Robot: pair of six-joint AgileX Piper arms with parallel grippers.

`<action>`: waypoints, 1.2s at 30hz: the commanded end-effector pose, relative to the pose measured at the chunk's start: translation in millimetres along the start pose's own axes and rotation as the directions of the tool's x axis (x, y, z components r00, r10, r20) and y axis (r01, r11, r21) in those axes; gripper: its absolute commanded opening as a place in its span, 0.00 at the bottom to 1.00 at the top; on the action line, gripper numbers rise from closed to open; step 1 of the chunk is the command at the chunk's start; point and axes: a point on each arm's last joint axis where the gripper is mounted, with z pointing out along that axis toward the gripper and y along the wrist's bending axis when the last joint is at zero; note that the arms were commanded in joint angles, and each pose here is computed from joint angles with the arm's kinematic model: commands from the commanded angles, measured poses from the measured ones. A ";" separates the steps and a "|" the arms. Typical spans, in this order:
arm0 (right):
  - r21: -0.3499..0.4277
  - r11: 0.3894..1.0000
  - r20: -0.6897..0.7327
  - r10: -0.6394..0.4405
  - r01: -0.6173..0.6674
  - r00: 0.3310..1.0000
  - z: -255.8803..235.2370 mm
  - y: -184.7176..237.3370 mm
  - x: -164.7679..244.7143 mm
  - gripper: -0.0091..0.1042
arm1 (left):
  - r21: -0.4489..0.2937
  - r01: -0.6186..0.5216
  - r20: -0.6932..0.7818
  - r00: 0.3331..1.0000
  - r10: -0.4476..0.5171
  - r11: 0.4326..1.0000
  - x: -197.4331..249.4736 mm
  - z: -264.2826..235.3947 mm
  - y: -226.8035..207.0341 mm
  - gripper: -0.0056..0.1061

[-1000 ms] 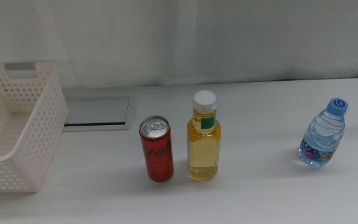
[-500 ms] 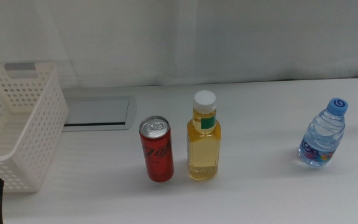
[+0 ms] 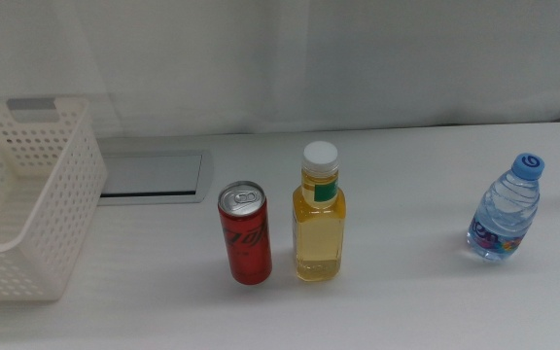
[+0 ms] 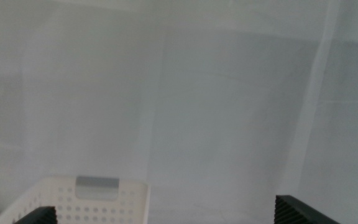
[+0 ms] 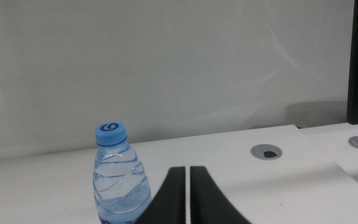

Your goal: Use arms to grab the bottles and put them into the dustbin to the left of the table.

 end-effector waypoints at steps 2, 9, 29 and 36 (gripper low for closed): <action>-0.003 1.000 0.014 0.004 -0.004 1.000 -1.8 0.1 1.0 0.06 | -0.004 -0.008 -0.033 0.999 0.008 1.000 -28.7 6.8 -4.1 0.87; -0.003 1.000 0.014 0.004 -0.004 1.000 -1.8 0.1 1.0 0.06 | -0.003 0.025 -0.048 0.999 -0.025 1.000 -69.8 30.7 -10.5 0.87; -0.003 1.000 0.014 0.004 -0.004 1.000 -1.8 0.1 1.0 0.06 | 0.337 -0.026 -0.270 0.955 0.123 0.941 -63.5 98.1 -66.1 0.87; -0.003 1.000 0.014 0.004 -0.004 1.000 -1.8 0.1 1.0 0.06 | 0.366 -0.004 -0.301 0.946 0.122 0.931 -23.7 102.2 -70.9 0.87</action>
